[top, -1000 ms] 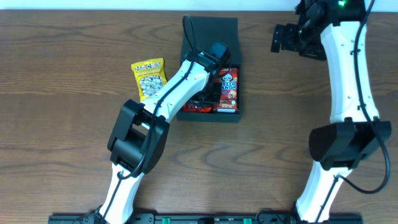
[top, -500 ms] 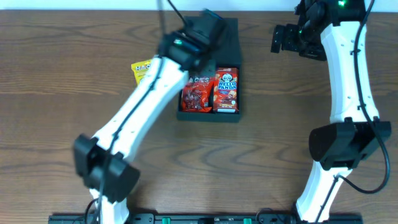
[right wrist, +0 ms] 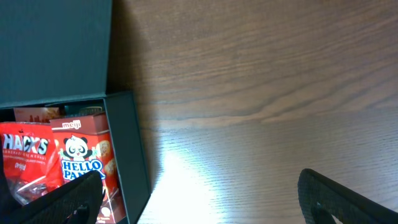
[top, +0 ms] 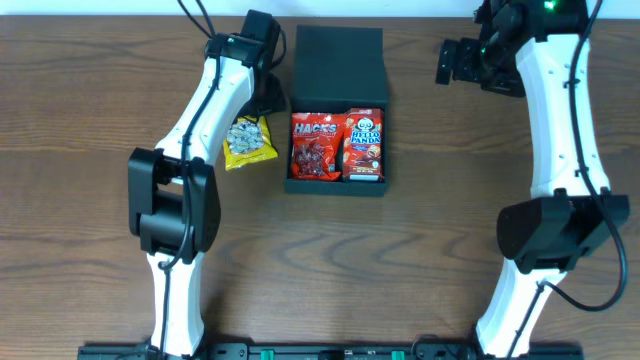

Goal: Pack container
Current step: 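Open the left gripper and move it toward the yellow HACKS bag, then grasp the yellow HACKS bag with the left gripper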

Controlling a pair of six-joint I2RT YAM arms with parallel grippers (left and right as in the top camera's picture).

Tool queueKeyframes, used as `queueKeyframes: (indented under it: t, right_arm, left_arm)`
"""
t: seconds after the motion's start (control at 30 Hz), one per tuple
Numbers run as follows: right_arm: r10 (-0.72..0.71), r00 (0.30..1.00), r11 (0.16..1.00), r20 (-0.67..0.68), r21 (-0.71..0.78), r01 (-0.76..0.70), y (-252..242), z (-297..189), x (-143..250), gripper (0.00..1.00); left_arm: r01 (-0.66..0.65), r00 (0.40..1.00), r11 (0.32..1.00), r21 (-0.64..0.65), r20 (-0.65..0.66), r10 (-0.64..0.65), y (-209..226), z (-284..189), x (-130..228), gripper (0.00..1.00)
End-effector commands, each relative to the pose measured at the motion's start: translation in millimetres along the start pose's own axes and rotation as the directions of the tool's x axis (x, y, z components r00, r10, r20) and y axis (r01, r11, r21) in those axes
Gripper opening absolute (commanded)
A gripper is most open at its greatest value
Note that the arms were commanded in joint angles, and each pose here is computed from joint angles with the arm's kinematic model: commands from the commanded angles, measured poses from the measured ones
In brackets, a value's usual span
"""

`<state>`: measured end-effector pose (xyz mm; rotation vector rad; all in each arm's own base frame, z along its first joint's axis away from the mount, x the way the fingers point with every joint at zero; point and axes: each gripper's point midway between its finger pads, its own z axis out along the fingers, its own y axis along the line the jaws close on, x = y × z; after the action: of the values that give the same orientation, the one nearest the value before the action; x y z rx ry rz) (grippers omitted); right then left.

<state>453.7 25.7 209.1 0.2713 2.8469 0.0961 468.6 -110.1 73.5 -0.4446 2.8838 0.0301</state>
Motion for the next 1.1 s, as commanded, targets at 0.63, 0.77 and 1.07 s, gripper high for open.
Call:
queueKeyframes:
  t: [0.63, 0.77, 1.07]
  right_arm:
    - [-0.005, 1.0, 1.0, 0.027, -0.004, 0.005, -3.5, -9.6, -4.6, 0.99]
    - [-0.005, 1.0, 1.0, 0.028, -0.004, 0.005, -3.5, -9.6, -4.7, 0.99]
    - [-0.005, 1.0, 1.0, 0.028, -0.004, 0.005, -3.5, -9.6, -4.7, 0.99]
  left_arm:
    - [0.044, 0.991, 0.991, -0.13, -0.122, -0.06, 18.3, 65.1, 24.9, 0.45]
    - [0.044, 0.99, 0.99, -0.136, -0.129, -0.062, 20.4, 65.5, 26.1, 0.42]
    - [0.044, 0.989, 0.99, -0.137, -0.131, -0.062, 20.7, 65.4, 26.7, 0.11]
